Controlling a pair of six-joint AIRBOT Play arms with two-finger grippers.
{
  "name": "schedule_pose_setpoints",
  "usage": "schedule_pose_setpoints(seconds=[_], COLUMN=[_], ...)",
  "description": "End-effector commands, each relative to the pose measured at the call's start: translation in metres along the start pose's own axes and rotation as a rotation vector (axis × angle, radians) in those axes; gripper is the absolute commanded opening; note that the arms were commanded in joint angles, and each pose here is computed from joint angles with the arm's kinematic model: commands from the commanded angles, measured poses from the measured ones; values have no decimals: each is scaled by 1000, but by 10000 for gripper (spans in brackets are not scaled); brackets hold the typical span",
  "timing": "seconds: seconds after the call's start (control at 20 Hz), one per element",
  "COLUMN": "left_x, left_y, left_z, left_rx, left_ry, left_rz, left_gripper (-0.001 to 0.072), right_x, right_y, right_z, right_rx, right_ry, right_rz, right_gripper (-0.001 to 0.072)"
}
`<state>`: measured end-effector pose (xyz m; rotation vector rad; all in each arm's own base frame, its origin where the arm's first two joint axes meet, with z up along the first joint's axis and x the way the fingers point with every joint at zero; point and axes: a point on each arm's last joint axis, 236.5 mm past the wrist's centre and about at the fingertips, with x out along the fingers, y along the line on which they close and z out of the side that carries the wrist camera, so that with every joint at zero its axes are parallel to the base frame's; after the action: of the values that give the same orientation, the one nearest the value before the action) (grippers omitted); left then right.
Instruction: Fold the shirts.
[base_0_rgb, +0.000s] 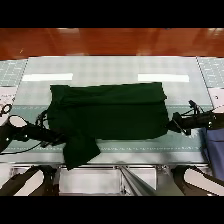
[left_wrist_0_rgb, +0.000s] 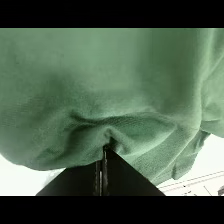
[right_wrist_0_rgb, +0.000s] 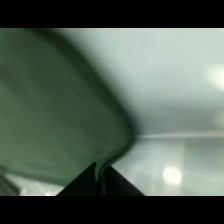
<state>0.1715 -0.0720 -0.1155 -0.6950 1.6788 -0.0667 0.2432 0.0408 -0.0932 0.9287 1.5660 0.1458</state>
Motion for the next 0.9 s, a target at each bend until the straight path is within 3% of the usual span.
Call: schedule_pose_setpoints(seconds=[0.0, 0.35, 0.85], left_x=[-17, -98, -103], left_y=[-15, -81, -104], left_z=[13, 132, 228], left_rx=[32, 84, 64], left_ry=[-26, -440, -422], left_rz=[-22, -149, -180], left_gripper=[23, 23, 23], right_x=[-19, -44, -42], right_y=[26, 84, 119], right_z=[9, 81, 184], right_rx=[-110, -258, -222], right_ry=[0, -143, -276], right_rz=[64, 33, 41], right_gripper=[24, 23, 23])
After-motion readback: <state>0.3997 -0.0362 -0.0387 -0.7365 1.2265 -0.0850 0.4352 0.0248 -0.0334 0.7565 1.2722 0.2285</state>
